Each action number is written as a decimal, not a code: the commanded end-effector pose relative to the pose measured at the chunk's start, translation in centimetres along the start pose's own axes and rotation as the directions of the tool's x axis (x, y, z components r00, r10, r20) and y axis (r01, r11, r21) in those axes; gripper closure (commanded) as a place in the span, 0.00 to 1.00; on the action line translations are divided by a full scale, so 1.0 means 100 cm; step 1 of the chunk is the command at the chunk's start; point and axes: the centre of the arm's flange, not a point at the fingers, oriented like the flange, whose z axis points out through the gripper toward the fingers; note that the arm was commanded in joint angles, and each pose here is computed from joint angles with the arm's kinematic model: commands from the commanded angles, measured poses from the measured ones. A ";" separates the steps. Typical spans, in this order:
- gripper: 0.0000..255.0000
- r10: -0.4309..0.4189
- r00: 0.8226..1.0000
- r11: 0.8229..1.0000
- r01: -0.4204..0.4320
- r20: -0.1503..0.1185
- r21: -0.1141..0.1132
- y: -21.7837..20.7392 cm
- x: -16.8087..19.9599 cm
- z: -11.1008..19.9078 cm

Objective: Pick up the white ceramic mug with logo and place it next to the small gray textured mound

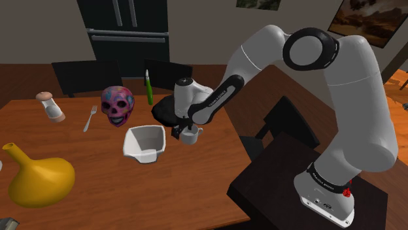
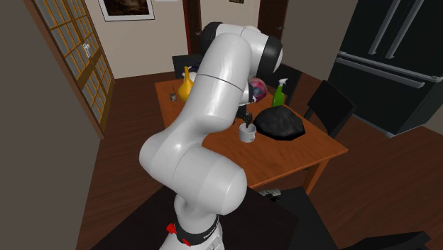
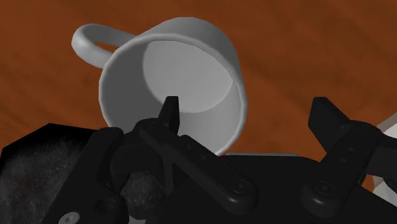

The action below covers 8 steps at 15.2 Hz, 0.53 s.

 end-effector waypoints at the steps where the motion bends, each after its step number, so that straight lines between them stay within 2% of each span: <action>1: 0.00 0.000 1.000 1.000 0.000 0.000 0.000 0.000 -0.001 -0.022; 2: 0.00 0.000 1.000 1.000 0.000 0.000 0.000 0.000 -0.001 -0.033; 8: 0.00 0.000 1.000 1.000 0.000 0.000 0.000 0.000 -0.001 -0.033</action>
